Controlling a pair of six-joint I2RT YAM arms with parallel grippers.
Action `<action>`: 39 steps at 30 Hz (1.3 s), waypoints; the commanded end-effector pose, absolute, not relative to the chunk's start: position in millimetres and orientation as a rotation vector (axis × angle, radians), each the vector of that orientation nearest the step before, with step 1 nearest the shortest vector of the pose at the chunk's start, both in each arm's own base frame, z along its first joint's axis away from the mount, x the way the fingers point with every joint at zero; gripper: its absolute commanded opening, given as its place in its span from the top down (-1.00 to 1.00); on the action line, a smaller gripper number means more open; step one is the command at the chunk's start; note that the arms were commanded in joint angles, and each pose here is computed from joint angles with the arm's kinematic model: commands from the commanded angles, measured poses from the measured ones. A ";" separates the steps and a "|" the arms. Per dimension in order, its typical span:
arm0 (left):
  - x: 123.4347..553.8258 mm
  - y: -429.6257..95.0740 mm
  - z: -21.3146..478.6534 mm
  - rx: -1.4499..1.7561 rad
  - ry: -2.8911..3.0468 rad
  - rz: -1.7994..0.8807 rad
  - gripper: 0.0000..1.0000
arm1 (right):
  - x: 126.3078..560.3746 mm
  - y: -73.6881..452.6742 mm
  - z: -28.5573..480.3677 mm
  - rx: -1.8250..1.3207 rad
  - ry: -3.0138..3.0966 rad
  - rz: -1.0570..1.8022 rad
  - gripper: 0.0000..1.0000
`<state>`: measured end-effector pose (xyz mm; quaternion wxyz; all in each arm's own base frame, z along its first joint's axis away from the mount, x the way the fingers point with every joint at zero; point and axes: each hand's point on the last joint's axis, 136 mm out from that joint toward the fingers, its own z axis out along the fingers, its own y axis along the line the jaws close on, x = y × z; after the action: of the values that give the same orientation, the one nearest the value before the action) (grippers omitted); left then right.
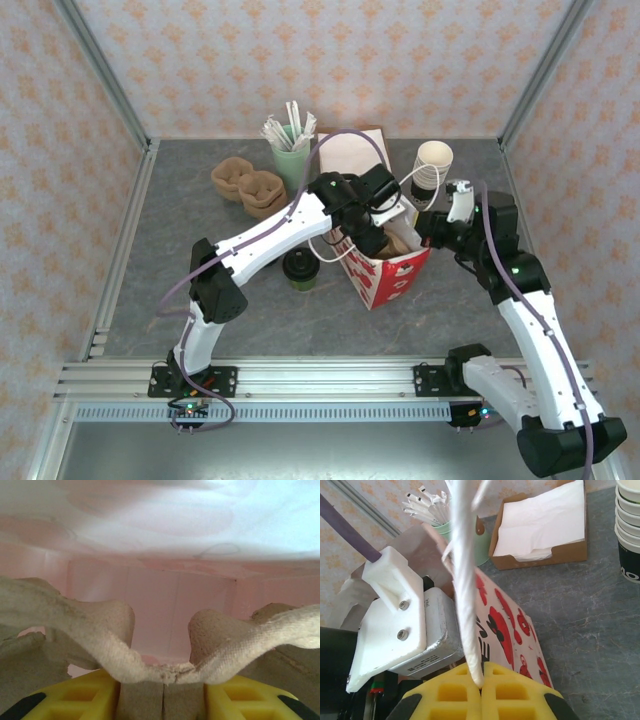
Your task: Pack the takeout coffee
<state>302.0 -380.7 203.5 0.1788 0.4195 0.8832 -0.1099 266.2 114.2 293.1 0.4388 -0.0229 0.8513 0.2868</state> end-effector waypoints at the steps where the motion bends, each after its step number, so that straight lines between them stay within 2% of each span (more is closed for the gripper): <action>1: 292.4 -384.8 214.9 1.293 2.414 -0.331 0.19 | 261.2 111.0 296.9 -0.007 2.100 0.722 0.90; 23: 293.2 -388.5 171.2 1.429 2.439 -0.180 0.17 | 239.7 116.0 300.1 0.057 2.022 0.843 0.91; 39: 291.1 -393.4 163.7 1.452 2.443 -0.188 0.14 | 237.5 120.9 305.5 0.031 2.010 0.845 0.92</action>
<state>291.8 -389.8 169.9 0.1491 0.4917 0.8547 -0.0736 239.8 111.4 282.3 0.4375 0.0333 0.8411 0.3162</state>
